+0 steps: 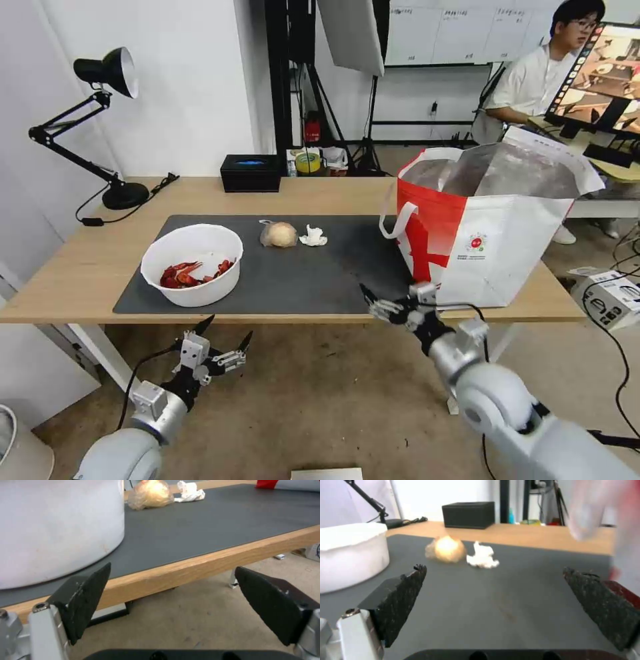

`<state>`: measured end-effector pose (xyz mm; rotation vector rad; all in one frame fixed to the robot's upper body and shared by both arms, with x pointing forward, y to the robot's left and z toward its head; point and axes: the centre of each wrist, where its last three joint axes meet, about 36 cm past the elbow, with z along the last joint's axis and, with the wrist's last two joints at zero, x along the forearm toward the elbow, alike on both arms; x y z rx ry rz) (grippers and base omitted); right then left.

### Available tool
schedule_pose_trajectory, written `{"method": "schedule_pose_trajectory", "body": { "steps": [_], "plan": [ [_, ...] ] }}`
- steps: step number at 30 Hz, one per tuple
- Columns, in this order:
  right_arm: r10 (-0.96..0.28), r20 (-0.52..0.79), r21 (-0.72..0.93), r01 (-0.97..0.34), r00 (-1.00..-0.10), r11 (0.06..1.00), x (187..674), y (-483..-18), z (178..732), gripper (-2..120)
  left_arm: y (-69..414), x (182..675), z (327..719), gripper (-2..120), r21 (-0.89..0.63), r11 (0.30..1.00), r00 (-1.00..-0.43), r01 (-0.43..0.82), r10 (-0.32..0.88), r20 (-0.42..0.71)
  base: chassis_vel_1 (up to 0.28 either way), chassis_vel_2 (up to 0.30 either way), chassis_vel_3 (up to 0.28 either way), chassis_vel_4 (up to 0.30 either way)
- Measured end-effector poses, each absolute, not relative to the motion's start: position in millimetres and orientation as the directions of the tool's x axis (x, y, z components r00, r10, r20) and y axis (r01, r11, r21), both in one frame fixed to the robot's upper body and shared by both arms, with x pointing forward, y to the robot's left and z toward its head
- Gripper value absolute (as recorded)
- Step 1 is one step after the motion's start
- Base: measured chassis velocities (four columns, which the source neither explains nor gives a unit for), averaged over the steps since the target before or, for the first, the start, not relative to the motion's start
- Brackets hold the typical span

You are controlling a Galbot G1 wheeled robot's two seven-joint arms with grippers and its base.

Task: Pick up the trash from the table and place it into the takeout bag.

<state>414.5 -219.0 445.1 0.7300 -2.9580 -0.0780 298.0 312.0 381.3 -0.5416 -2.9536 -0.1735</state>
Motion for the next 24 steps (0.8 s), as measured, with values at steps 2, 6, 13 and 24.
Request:
{"method": "schedule_pose_trajectory", "body": {
  "steps": [2, 6, 13, 24],
  "plan": [
    [-0.472, 0.092, 0.065, -0.468, -0.876, 0.881, 436, -201, 446, 100, 316, 298, 383, 100, 0.097, 0.930, -0.929, 0.353, 0.337, 0.155, 0.000, 0.000, 0.000, 0.000],
    [-0.454, 0.128, 0.035, -0.453, -0.882, 0.891, 467, -174, 448, 100, 318, 296, 382, 100, 0.100, 0.933, -0.931, 0.345, 0.327, 0.160, 0.000, 0.000, 0.000, 0.000],
    [-0.375, 0.165, -0.009, -0.382, -0.912, 0.924, 517, -140, 456, 100, 320, 294, 384, 100, 0.099, 0.936, -0.934, 0.337, 0.319, 0.158, 0.000, 0.000, 0.000, 0.000],
    [-0.313, 0.262, 0.037, -0.315, -0.913, 0.949, 573, -105, 459, 100, 321, 293, 386, 100, 0.101, 0.937, -0.936, 0.334, 0.317, 0.151, 0.000, 0.000, 0.000, 0.000]
  ]
}}
